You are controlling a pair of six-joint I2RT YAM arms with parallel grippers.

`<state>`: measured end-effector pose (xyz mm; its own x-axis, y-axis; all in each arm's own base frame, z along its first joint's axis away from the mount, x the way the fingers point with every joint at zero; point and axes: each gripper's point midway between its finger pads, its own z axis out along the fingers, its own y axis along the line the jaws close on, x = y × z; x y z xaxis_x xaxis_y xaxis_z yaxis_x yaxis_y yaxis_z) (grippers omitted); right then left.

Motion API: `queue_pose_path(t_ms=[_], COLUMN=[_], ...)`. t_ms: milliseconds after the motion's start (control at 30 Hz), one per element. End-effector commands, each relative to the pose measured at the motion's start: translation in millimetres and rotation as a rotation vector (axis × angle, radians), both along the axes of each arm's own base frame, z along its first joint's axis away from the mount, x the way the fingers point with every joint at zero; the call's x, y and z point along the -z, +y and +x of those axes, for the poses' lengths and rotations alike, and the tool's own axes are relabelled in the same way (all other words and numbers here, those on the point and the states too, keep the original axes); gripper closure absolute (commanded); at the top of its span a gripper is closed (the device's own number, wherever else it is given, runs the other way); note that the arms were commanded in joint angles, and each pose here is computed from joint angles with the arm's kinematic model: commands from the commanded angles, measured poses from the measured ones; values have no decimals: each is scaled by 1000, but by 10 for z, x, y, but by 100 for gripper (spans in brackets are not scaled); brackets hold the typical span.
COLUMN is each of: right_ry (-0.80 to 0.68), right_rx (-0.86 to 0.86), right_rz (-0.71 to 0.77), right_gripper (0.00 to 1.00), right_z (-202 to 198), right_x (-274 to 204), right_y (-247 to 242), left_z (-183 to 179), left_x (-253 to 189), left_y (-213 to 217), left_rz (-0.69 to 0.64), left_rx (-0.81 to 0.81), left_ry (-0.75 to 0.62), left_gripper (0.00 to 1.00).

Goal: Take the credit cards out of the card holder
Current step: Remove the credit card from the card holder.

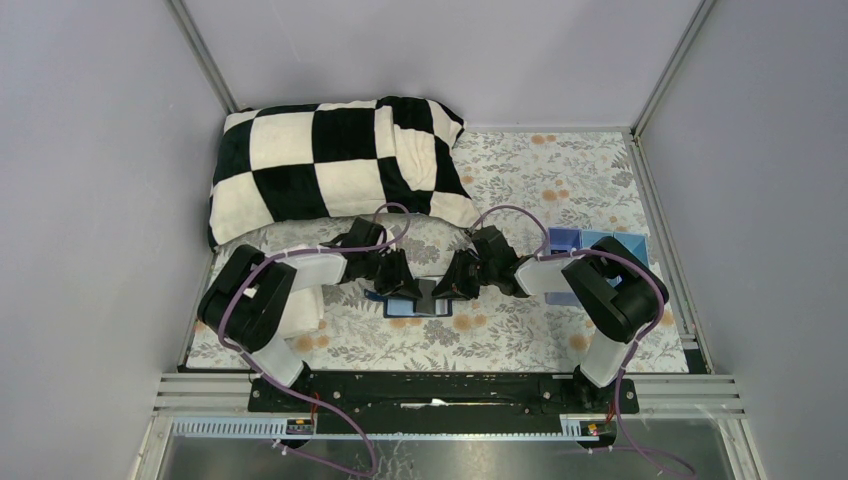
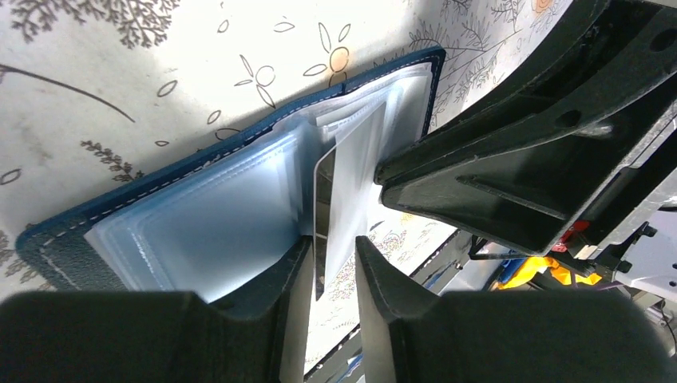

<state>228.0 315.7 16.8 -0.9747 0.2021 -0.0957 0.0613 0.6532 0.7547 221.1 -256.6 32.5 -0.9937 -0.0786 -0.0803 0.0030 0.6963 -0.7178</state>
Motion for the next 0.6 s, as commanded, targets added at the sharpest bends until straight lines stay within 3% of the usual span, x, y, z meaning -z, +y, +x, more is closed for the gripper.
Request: queue_pose_path(t_ms=[0, 433, 567], right_ry=[30, 26, 30], right_rx=[5, 3, 6], right_rz=[-89, -93, -102], right_gripper=[74, 74, 75], right_z=[-77, -63, -74], right_x=[226, 214, 243], right_y=[-108, -105, -121], left_z=[103, 97, 92], left_x=[-98, -88, -89], left_y=[31, 4, 26], left_rz=[-19, -43, -33], left_rx=[-33, -17, -20], left_ry=[-56, -46, -50], left_gripper=[73, 100, 100])
